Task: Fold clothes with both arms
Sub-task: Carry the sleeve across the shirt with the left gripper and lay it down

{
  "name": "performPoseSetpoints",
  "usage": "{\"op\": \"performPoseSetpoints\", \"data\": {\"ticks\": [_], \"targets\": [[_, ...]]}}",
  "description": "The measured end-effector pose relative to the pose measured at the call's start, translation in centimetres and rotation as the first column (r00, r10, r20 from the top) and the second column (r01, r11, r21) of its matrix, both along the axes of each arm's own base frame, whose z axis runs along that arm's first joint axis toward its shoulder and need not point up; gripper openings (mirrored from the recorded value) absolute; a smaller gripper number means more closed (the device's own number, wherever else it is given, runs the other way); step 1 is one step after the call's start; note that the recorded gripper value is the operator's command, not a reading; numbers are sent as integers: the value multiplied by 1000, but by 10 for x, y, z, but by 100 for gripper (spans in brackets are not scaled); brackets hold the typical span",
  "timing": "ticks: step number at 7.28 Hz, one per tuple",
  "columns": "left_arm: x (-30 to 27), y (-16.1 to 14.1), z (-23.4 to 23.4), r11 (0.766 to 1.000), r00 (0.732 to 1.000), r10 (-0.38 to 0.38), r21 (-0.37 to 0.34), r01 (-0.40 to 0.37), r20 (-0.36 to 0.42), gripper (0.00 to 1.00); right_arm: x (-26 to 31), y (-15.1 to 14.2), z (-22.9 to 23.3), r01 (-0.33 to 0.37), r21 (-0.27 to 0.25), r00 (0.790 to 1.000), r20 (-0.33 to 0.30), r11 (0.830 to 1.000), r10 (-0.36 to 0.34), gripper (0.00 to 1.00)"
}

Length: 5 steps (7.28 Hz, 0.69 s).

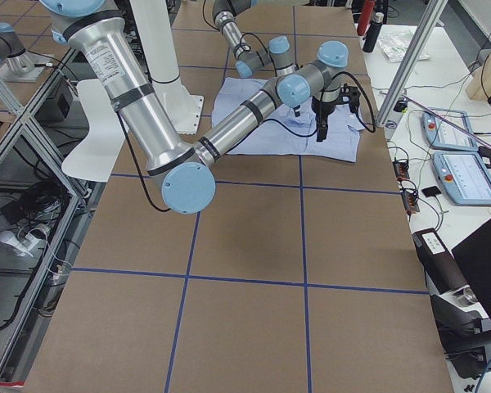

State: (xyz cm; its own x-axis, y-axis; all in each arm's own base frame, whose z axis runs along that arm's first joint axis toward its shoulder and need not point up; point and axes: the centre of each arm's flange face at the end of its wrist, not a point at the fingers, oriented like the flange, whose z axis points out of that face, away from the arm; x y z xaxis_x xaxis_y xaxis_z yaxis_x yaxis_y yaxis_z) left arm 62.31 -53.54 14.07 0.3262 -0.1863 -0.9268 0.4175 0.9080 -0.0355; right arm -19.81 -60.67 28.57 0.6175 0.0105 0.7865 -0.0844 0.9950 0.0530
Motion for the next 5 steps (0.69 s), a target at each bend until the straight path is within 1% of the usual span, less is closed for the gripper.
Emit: {"op": "performPoseSetpoints", "data": {"ticks": [1, 2, 3, 5], "targets": [[2, 1, -6, 1000, 1000, 2, 12, -2, -9, 17, 0, 0, 2, 0, -3, 1000, -1, 1000, 0, 100], [6, 1, -13, 1000, 1000, 4, 18, -3, -17, 99, 0, 1, 4, 0, -5, 1000, -2, 1000, 0, 100], [9, 0, -19, 1000, 1000, 4, 24, -4, -27, 100, 0, 1, 5, 0, -6, 1000, -4, 1000, 0, 100], [14, 7, -29, 998, 997, 17, 58, -12, -80, 100, 2, 1, 8, -3, -7, 1000, -5, 1000, 2, 100]]}}
